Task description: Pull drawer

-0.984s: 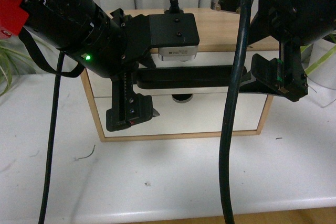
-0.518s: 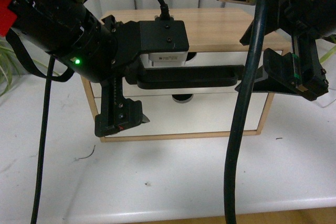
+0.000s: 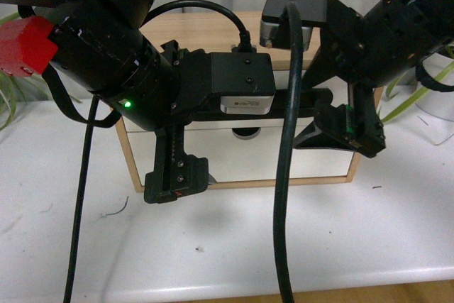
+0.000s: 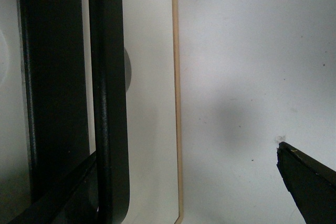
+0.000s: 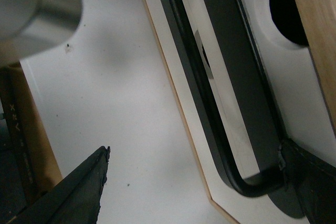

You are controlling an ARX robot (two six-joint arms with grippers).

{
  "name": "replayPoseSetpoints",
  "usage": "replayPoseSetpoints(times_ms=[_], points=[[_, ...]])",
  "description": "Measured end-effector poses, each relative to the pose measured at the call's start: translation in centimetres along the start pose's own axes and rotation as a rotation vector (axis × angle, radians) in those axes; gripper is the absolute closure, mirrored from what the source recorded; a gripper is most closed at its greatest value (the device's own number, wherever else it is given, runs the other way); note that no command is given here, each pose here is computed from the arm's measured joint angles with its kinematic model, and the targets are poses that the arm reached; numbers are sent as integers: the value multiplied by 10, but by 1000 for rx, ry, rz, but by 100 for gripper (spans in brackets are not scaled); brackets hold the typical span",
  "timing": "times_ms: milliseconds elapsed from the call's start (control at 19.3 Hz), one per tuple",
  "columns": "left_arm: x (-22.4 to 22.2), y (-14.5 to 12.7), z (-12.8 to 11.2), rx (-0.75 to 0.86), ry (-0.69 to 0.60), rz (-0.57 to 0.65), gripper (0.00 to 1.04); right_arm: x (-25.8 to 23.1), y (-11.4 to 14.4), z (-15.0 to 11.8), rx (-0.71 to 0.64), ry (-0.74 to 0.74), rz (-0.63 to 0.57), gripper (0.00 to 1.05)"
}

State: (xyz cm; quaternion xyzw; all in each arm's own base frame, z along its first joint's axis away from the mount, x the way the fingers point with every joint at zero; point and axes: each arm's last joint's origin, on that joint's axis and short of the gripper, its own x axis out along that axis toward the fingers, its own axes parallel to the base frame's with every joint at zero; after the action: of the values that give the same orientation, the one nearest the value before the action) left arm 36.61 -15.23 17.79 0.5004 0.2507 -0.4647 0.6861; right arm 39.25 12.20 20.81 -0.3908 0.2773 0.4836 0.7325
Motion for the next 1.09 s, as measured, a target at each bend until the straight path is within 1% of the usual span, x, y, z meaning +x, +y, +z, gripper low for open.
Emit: replayPoseSetpoints(times_ms=[104,415,777,933,1088], points=[[0,0,1,2,-6,-2,7,8,-2,0,8,-11,19,6],[1,-1,0,18,-9,-9,7,11,-4,0,23,2,58,7],[11,-5,-3,66,-8,19,7,18,0,-15,5,37,51,7],[10,-7,-5,110,-11,6,7,18,2,-16,0,37,104,7],[3,-11,-9,131,-12,-51,7,15,10,-14,1,34,186,7]])
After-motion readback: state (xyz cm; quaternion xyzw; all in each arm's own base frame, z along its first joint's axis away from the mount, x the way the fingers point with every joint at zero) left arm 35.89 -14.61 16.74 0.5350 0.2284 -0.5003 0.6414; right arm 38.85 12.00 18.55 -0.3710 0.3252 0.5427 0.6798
